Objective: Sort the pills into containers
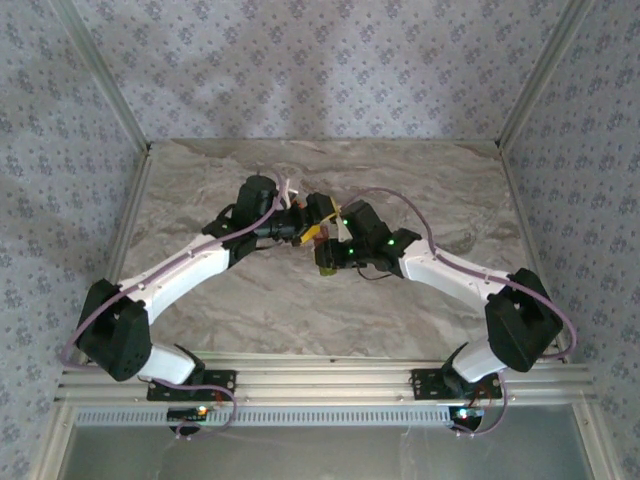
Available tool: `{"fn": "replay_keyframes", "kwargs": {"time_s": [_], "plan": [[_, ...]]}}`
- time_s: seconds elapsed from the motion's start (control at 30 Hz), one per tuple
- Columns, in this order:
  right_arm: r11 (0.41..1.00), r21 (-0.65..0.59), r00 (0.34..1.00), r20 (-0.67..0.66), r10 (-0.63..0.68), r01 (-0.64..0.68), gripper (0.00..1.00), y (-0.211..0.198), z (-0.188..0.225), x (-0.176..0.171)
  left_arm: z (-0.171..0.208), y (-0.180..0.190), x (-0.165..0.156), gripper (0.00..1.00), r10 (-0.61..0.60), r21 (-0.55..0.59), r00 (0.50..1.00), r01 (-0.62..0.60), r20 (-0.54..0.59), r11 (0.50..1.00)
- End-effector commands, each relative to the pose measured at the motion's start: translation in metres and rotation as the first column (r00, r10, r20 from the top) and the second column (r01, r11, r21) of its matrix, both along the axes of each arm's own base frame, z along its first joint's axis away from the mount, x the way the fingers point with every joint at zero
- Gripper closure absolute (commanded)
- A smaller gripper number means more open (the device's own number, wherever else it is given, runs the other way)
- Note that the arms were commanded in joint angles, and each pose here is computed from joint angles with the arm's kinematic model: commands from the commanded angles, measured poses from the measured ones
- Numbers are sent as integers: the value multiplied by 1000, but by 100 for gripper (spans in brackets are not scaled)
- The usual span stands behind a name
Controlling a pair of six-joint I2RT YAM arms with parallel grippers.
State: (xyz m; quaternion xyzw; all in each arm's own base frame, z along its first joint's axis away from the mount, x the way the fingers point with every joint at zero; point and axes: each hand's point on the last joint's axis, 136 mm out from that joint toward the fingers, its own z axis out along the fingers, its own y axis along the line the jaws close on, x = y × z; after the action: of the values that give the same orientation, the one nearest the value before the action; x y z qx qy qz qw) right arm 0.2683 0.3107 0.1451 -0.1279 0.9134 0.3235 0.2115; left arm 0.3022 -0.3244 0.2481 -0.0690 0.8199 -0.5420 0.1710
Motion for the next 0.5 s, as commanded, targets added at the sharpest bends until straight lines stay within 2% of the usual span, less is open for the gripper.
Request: {"fn": "replay_keyframes", "kwargs": {"time_s": [0.0, 0.17, 0.3, 0.47], "plan": [[999, 6, 999, -5, 31, -31, 85, 6, -1, -5, 45, -13, 1, 7, -18, -120, 997, 28, 81, 992], [1000, -4, 1000, -13, 18, -18, 85, -3, -6, -7, 36, 12, 12, 7, 93, -28, 992, -91, 85, 995], [998, -55, 999, -38, 25, -27, 85, -21, -25, -14, 8, 62, 22, 5, 262, 34, 965, -263, 29, 964], [980, -176, 993, -84, 83, -97, 83, -46, -57, -27, -23, 111, 18, 5, 350, 96, 937, -347, -9, 933]]}}
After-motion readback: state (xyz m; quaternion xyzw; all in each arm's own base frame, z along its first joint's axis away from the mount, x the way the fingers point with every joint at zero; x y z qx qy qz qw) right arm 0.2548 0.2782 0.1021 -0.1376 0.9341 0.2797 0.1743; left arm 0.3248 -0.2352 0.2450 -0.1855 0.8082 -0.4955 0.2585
